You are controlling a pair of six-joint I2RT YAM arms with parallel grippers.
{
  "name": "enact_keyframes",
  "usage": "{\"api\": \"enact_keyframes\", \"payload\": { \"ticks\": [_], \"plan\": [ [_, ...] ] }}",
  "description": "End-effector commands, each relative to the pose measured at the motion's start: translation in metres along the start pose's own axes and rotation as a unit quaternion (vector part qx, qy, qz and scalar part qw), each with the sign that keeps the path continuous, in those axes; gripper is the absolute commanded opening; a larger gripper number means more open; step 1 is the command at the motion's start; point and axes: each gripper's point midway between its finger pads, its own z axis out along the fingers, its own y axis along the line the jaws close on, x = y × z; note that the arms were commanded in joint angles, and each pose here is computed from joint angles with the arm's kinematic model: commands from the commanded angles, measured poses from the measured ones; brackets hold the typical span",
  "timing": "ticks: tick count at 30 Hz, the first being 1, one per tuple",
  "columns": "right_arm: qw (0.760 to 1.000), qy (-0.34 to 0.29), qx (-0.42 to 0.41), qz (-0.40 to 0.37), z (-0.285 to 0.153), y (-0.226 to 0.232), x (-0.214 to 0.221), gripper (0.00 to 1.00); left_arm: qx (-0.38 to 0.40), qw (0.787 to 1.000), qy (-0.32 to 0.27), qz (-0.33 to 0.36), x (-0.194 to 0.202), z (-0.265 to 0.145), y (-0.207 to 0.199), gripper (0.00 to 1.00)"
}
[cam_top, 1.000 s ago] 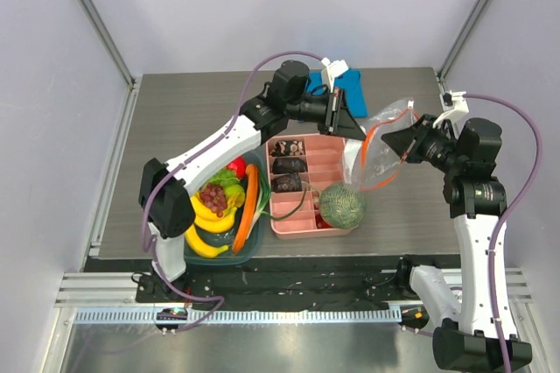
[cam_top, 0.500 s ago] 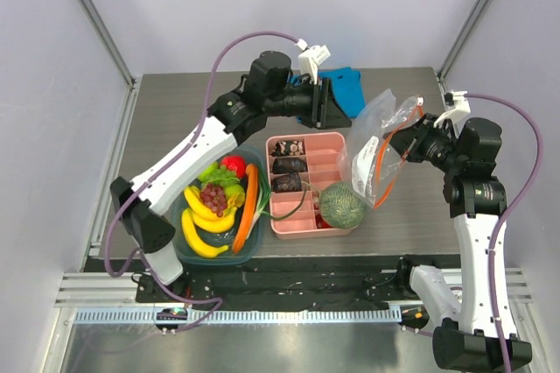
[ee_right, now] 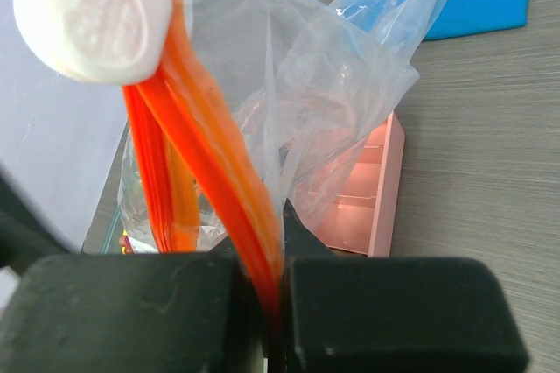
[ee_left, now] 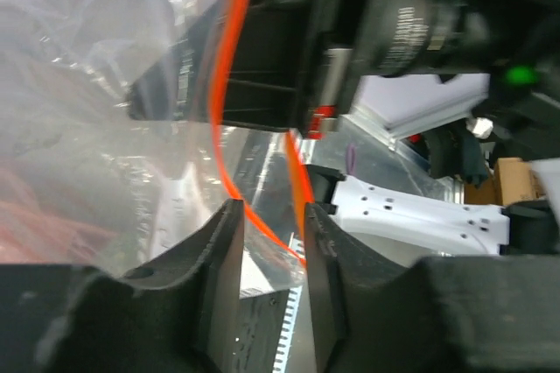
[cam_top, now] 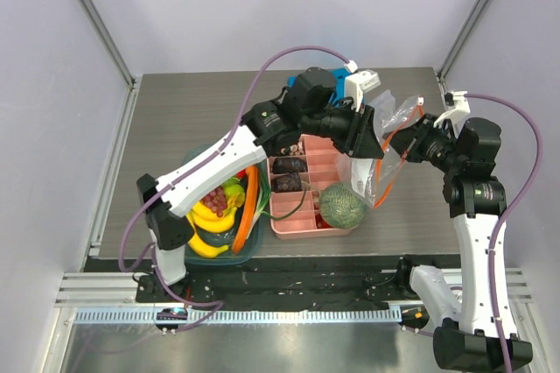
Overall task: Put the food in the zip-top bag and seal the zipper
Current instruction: Adjust the zipper food storage bag at the center of the board.
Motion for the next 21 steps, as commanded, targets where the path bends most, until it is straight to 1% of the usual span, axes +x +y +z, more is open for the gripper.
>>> {"api": "enact_keyframes", "payload": {
  "ticks": [1,3,15,20,21],
  "plan": [
    [1.000,-0.015,-0.008,-0.009,-0.003,0.007,-0.008,0.01,-0.034,0.999,-0.014,-0.002,-0.009,0.003,0.012,0.39],
    [1.000,-0.015,-0.012,-0.007,-0.003,0.009,-0.007,0.01,-0.041,0.999,-0.011,-0.003,-0.007,0.010,0.019,0.39],
    [0.999,-0.004,-0.034,0.000,-0.005,0.017,0.005,0.01,-0.040,0.999,-0.017,-0.021,-0.012,0.035,0.031,0.38],
    [0.999,-0.005,-0.044,0.006,-0.004,0.021,0.002,0.01,-0.044,0.999,-0.010,-0.026,-0.007,0.042,0.038,0.32],
    [0.999,-0.005,-0.045,0.006,-0.004,0.021,0.001,0.01,-0.045,0.999,-0.009,-0.020,-0.008,0.040,0.038,0.26]
  ]
}}
